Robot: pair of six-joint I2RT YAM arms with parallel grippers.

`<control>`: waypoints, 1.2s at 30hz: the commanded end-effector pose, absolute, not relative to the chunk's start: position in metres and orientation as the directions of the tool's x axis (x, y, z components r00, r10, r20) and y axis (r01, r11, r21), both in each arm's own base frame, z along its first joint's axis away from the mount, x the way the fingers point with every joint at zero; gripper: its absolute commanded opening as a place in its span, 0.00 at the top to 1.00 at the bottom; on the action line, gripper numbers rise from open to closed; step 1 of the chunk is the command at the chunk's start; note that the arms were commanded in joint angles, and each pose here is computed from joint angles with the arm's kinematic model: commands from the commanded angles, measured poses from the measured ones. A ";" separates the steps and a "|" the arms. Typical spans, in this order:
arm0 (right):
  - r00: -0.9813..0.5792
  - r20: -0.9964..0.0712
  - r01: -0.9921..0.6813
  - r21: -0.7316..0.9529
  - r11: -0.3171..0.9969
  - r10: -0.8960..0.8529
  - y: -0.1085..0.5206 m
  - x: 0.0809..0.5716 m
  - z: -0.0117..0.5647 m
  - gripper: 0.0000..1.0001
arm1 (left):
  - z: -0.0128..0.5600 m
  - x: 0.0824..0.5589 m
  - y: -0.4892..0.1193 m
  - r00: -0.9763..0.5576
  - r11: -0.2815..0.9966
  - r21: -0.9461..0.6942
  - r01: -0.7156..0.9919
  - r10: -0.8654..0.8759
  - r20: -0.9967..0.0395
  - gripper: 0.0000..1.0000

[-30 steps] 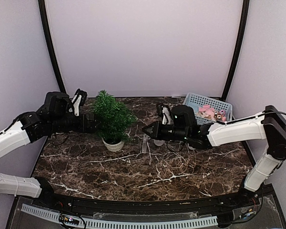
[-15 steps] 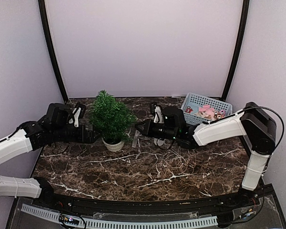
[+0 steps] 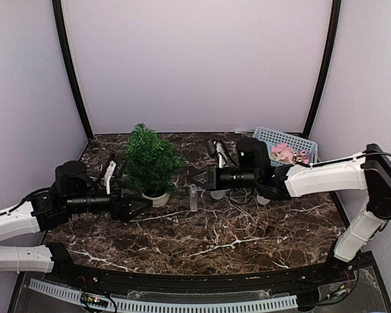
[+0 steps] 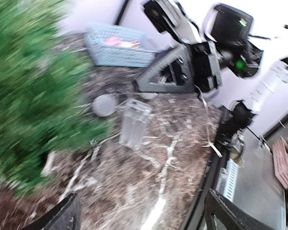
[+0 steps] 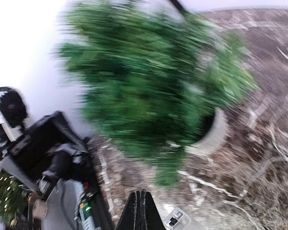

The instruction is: Decorate the small christmas tree

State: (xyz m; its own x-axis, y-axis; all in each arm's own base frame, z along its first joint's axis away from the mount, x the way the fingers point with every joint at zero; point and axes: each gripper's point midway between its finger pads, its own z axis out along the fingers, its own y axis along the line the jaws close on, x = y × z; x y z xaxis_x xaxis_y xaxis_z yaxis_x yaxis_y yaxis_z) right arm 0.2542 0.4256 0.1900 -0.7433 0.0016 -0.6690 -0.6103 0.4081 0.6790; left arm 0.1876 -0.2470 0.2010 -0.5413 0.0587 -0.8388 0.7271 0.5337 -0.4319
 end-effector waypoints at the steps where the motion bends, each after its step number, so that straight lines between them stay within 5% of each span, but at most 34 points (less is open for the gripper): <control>1: -0.621 -0.782 -0.779 0.609 0.145 -0.053 0.424 0.214 0.276 1.00 | 0.252 0.174 -0.284 -0.365 0.405 -0.310 0.860 0.065 -0.929 0.10; 10: -0.511 -0.860 -0.855 0.509 -0.103 -0.009 0.411 0.172 0.371 1.00 | 0.277 0.173 -0.347 -0.237 0.258 -0.204 0.944 0.102 -0.966 0.03; 20: -0.493 -0.870 -0.864 0.484 -0.140 0.031 0.399 0.161 0.392 1.00 | 0.295 0.161 -0.386 -0.149 0.143 -0.135 0.981 0.098 -0.984 0.01; 30: -0.507 -0.861 -0.856 0.496 -0.146 0.046 0.397 0.160 0.390 1.00 | 0.290 0.162 -0.401 -0.164 0.124 -0.150 0.981 0.103 -0.981 0.27; 36: -0.512 -0.858 -0.858 0.507 -0.077 0.053 0.394 0.168 0.382 1.00 | 0.287 0.168 -0.399 -0.164 0.167 -0.146 0.975 0.100 -0.981 0.55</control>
State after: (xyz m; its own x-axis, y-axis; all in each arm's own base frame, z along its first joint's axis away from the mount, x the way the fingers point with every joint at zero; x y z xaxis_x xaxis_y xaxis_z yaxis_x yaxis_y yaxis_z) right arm 0.1644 0.4041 0.3677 -0.5416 -0.0054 -0.8406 -0.8356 -0.1052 0.5391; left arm 0.1656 -0.3985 0.2659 -0.2080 0.1547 -0.9658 0.9704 0.1562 -0.1840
